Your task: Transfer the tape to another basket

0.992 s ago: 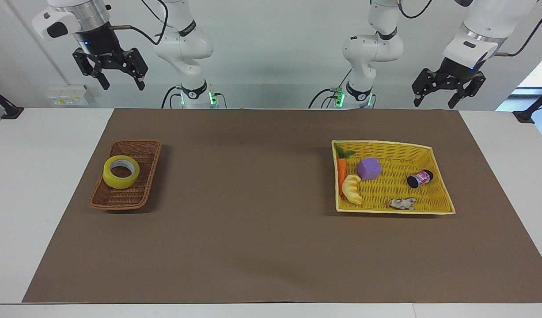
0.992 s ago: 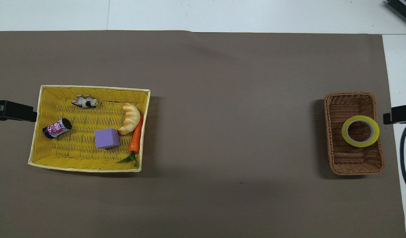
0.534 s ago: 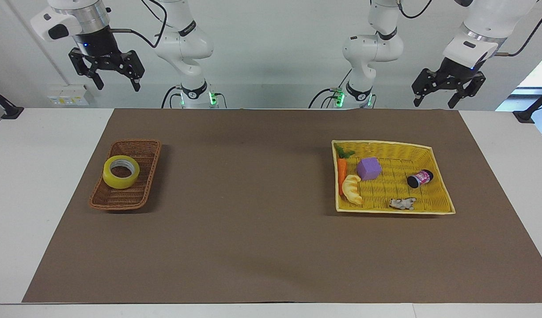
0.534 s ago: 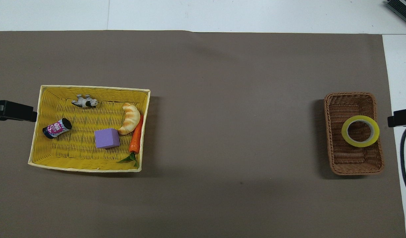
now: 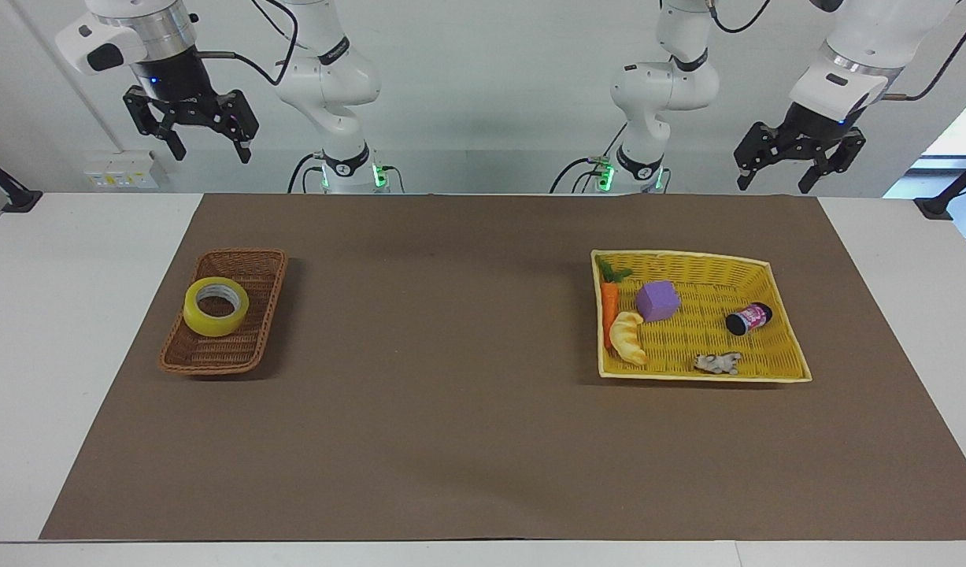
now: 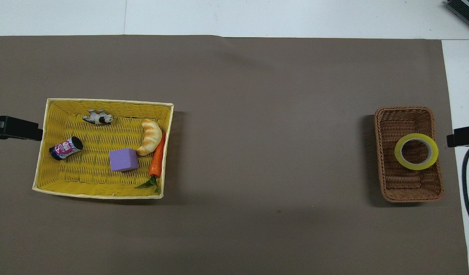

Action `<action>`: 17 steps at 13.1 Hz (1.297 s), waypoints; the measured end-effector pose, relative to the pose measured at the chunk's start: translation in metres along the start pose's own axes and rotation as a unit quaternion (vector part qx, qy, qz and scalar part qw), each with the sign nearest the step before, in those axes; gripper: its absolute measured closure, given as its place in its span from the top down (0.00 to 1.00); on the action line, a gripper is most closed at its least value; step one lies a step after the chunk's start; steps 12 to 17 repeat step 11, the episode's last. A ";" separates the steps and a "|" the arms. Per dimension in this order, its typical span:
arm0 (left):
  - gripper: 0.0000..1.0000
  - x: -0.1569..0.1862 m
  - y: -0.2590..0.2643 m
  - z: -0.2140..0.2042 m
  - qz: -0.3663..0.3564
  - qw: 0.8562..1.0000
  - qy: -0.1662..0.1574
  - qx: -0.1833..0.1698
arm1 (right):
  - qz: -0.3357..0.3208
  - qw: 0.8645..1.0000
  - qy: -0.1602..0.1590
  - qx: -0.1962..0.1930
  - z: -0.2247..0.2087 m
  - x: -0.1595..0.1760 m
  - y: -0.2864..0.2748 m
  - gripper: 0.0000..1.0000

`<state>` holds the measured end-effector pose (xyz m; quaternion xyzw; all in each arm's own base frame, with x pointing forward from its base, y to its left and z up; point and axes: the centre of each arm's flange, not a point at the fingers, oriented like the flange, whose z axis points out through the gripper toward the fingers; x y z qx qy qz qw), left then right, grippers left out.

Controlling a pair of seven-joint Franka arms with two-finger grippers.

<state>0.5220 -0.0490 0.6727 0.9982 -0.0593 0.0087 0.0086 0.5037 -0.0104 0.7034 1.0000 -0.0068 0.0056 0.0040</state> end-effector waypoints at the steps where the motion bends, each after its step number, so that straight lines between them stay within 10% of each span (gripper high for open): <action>1: 1.00 0.000 0.000 0.000 0.000 1.000 0.000 0.000 | 0.000 1.000 -0.002 0.001 -0.001 -0.002 0.000 1.00; 17: 1.00 0.000 0.000 0.000 0.000 1.000 0.000 0.000 | -0.002 1.000 -0.004 0.014 0.000 -0.003 -0.003 1.00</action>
